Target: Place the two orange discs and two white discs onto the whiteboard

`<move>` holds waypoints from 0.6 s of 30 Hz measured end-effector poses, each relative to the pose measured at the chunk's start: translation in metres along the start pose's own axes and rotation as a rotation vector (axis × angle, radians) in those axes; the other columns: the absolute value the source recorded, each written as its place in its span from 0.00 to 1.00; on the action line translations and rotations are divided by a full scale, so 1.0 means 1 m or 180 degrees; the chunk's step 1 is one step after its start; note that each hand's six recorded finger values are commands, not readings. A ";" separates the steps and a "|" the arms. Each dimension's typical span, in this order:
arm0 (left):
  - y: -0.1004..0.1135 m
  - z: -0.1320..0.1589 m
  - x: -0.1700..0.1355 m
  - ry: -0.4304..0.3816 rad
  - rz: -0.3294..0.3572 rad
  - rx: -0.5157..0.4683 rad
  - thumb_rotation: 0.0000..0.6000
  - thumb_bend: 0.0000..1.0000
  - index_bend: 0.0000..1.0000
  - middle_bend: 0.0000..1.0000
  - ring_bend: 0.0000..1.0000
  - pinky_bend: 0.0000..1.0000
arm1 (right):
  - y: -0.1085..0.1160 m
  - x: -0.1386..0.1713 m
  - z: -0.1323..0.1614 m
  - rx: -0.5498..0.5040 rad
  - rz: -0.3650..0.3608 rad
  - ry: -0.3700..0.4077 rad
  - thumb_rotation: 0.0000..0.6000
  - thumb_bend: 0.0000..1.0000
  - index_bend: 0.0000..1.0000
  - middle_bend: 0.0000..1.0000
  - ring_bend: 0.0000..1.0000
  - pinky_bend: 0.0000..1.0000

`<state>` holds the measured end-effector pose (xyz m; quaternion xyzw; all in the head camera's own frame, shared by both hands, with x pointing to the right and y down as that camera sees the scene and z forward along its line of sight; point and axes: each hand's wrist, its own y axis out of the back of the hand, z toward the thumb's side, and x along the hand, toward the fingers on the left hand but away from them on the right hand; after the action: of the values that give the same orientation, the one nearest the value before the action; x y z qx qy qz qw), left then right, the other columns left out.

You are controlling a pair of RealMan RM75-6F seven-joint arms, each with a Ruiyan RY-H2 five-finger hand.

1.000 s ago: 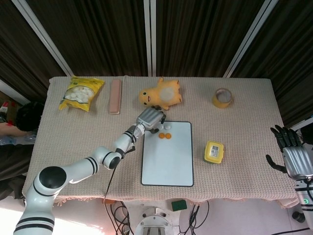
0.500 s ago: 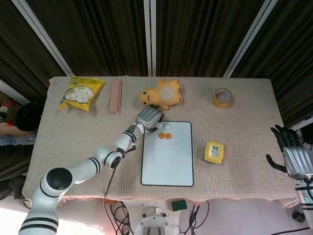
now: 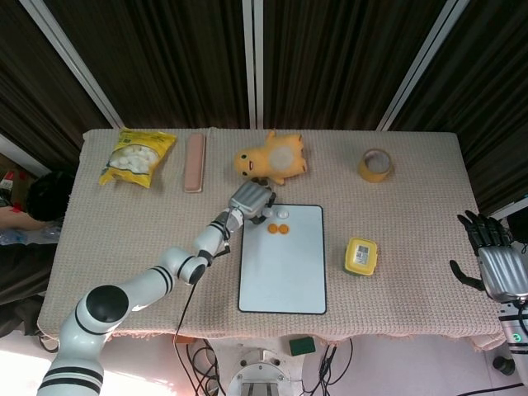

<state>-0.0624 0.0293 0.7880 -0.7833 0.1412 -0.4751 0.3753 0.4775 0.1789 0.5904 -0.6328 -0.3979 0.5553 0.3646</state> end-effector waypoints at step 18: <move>0.002 0.004 0.003 -0.0010 -0.0019 -0.0075 1.00 0.31 0.54 0.35 0.16 0.18 | -0.003 -0.001 -0.001 0.0016 0.0019 -0.0020 1.00 0.34 0.00 0.00 0.00 0.00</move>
<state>-0.0566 0.0279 0.7873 -0.7888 0.1438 -0.4733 0.3648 0.4785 0.1788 0.5937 -0.6313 -0.3957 0.5594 0.3632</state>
